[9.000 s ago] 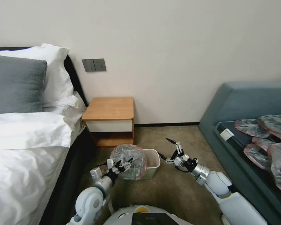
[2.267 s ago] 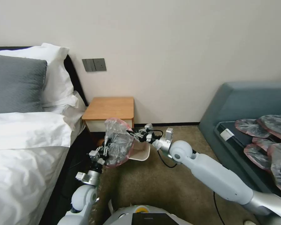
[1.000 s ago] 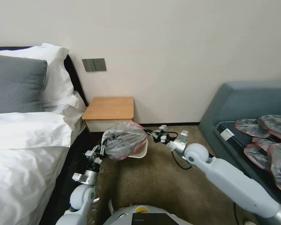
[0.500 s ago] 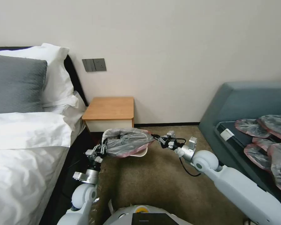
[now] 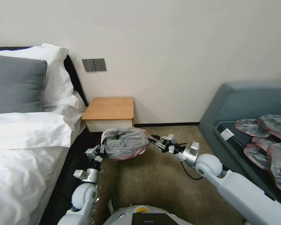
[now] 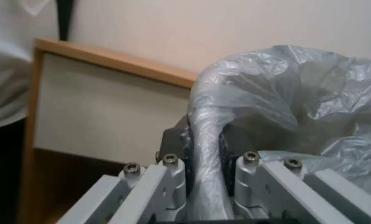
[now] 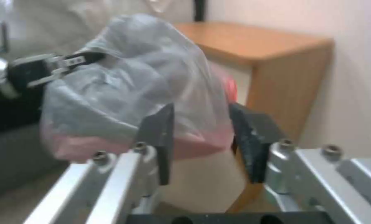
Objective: Pick up the garbage bag from the table and place it over the trash can.
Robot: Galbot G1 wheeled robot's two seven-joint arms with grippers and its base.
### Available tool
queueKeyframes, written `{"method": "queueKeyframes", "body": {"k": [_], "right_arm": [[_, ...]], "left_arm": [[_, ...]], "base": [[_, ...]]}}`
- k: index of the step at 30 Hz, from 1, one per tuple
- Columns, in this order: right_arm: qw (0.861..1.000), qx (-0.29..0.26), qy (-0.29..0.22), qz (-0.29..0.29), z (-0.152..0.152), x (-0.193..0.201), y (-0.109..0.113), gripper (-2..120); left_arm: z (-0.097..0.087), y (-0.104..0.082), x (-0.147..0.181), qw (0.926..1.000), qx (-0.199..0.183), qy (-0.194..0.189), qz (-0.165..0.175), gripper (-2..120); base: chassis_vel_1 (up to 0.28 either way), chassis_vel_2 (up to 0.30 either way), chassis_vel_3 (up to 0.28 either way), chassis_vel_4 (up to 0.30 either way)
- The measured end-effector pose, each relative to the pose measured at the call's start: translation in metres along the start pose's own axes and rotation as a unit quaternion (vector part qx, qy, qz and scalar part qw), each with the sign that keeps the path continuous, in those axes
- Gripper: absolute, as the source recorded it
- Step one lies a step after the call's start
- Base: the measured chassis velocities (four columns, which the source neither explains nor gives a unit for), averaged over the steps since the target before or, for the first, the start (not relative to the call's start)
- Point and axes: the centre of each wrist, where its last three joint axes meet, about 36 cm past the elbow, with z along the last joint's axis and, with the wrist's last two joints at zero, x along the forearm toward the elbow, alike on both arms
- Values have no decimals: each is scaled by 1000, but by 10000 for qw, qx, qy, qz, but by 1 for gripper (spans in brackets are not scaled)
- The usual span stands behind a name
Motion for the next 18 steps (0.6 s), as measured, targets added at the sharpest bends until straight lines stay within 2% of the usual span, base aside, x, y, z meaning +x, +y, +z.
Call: {"method": "queueKeyframes", "body": {"k": [2,3,4,6,7,8,10,11,12,16,18], "right_arm": [[9977,628,-167,-189,-2,2,-1,48],[9923,1155,-289,-350,-4,2,-4,57],[9923,1155,-289,-350,-4,2,-4,57],[9784,1967,-401,-490,-8,1,-3,65],[9724,2229,-446,-519,-10,-1,0,70],[9724,2229,-446,-519,-10,-1,0,70],[9523,2960,-489,-552,-18,-5,10,78],[9364,3435,-493,-520,-20,-9,16,86],[9364,3435,-493,-520,-20,-9,16,86],[8977,4364,-509,-342,-29,-22,26,99],[8930,4459,-494,-352,-30,-23,26,100]], "left_arm": [[-3,0,3,9999,-28,76,-153,9],[-4,1,6,9996,-37,109,-260,9],[-4,1,6,9996,-37,109,-260,9],[-6,0,7,9992,-41,138,-360,9],[-7,0,7,9992,-36,152,-381,9],[-7,0,7,9992,-36,152,-381,9],[-9,-3,6,9989,-14,210,-415,9],[-11,-4,6,9988,4,255,-424,9],[-11,-4,6,9988,4,255,-424,9],[-17,-10,7,9977,23,479,-480,9],[-19,-11,6,9973,22,543,-484,9]], "base": [[0,0,0,0],[0,0,0,0],[0,0,0,0],[0,0,0,0],[0,0,0,0],[0,0,0,0],[0,0,0,0],[0,0,0,0],[0,0,0,0],[0,0,0,0],[0,0,0,0]]}}
